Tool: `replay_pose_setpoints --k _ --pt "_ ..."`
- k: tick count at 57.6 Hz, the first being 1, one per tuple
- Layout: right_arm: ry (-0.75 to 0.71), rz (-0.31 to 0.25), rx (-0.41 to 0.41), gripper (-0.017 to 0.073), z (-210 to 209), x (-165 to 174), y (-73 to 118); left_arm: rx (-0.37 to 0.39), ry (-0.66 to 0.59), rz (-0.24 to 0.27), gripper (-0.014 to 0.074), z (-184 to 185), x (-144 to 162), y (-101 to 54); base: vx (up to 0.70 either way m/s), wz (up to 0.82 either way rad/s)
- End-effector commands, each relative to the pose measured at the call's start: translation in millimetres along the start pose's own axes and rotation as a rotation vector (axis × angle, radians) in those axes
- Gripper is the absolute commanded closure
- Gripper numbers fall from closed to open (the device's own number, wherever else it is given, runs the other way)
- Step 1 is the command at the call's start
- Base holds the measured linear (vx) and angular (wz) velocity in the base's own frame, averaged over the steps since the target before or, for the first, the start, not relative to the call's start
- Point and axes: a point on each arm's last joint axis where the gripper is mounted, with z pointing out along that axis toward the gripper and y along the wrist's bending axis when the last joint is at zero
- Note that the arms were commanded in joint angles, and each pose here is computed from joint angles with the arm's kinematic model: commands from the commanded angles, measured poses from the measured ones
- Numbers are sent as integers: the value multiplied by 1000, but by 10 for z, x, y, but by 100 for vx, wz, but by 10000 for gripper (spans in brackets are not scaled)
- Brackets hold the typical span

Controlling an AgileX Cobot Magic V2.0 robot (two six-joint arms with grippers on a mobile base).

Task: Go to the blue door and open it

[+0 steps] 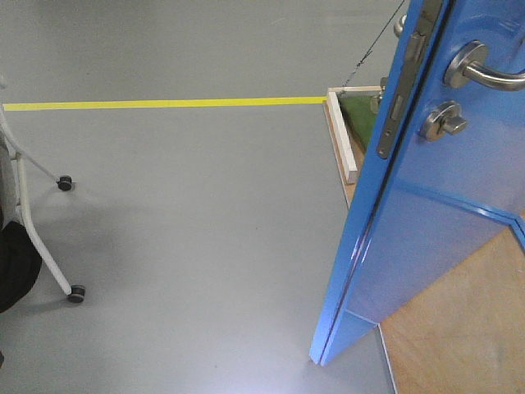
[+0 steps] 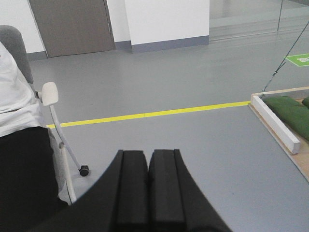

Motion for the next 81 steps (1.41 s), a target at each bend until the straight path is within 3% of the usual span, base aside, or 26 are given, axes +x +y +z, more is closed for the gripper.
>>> replay_pose_setpoints --k 1,81 --pt "-117 6 -43 557 -88 -164 100 2 -89 -10 524 -4 -67 -1 18 2" --pt "-120 6 -43 557 -89 -167 100 2 -89 -10 524 -4 -67 -1 19 7"
